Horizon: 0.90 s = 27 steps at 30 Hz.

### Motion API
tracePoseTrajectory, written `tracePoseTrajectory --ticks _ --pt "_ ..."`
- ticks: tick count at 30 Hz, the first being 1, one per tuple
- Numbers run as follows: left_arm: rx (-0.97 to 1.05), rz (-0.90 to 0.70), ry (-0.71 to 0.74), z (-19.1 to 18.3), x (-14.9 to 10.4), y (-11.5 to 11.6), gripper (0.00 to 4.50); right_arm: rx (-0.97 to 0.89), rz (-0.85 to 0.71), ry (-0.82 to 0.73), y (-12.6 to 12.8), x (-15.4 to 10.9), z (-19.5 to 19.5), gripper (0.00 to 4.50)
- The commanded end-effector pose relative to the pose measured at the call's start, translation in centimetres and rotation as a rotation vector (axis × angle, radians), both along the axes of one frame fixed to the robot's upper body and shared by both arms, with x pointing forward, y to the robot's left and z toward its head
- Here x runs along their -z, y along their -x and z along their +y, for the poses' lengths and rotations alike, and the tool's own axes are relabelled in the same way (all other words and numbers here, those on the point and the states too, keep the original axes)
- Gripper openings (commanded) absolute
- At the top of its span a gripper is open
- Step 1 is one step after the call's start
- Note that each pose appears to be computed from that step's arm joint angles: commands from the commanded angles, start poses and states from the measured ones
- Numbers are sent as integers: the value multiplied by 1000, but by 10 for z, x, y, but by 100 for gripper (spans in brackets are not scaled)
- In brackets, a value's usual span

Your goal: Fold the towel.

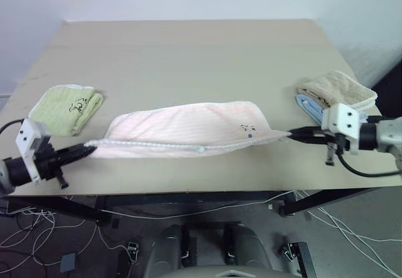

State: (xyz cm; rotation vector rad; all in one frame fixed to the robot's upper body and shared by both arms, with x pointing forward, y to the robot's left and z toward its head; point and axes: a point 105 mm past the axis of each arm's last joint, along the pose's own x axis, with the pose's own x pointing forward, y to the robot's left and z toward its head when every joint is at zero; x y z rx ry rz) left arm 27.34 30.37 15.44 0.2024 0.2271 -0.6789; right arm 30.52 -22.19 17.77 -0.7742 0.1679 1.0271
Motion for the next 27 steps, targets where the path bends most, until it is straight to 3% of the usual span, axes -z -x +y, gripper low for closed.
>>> tracePoseTrajectory --ticks 1,9,14,25,27 --pt "-30 -36 -41 2 1 -15 0 49 -54 13 -22 -2 -4 6" --pt "-174 -127 -162 13 12 -66 0 136 -168 21 -80 -3 0 6" --pt "-223 -155 -186 13 19 -85 0 172 -213 5 -101 -3 7 6" --pt "-285 -155 -193 11 35 -106 0 219 -241 -3 -117 6 12 6" --pt "-280 -150 -149 10 34 -105 48 238 -244 -26 -118 5 10 49"
